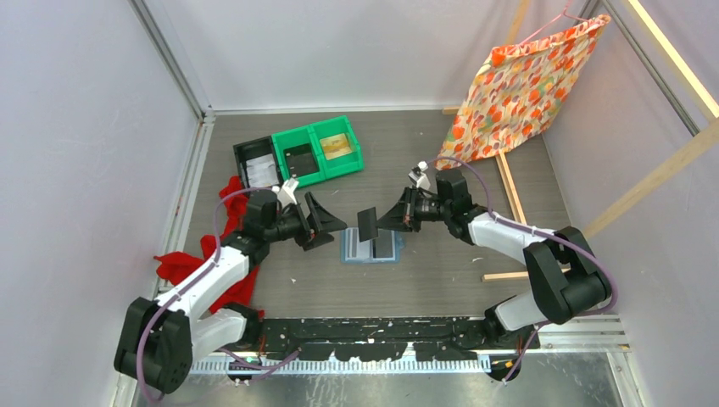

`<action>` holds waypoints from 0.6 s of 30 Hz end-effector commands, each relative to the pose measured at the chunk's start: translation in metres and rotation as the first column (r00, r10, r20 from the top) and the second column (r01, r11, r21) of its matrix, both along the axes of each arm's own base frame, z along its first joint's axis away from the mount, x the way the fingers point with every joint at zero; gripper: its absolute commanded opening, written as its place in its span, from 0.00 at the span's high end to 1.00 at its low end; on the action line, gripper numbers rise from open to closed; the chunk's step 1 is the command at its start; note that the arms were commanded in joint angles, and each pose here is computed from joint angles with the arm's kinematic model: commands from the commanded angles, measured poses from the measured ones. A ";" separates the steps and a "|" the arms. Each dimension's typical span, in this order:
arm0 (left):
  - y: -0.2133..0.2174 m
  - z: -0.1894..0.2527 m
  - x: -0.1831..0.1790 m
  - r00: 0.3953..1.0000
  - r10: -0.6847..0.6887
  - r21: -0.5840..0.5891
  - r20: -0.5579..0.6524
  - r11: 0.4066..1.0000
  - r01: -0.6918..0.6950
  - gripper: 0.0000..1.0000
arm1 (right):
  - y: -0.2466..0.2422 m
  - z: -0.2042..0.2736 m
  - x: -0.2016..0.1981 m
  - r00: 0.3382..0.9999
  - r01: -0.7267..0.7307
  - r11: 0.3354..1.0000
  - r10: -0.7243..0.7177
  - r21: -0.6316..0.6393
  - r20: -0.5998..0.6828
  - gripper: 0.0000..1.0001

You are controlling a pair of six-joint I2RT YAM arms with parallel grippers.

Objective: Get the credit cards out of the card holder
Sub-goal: Place the credit card in the storage box.

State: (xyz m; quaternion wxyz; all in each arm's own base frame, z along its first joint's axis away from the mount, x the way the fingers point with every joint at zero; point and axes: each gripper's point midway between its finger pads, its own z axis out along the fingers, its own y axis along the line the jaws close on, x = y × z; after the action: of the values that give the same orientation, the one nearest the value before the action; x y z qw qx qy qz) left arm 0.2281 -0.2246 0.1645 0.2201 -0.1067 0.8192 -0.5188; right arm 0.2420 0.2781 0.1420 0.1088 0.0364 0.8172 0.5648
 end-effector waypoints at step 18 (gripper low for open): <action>-0.021 0.036 -0.006 0.994 -0.090 -0.295 0.054 0.950 0.102 0.23 | 0.045 0.083 -0.004 0.992 -0.082 0.949 0.048 0.305 0.116 0.99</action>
State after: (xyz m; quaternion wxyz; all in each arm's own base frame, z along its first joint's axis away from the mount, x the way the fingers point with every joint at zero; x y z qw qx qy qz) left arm 0.2195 -0.2426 0.1761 0.1722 -0.1068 0.7642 -0.6123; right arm 0.2467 0.3138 0.2086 0.1299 0.0225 0.7357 0.6644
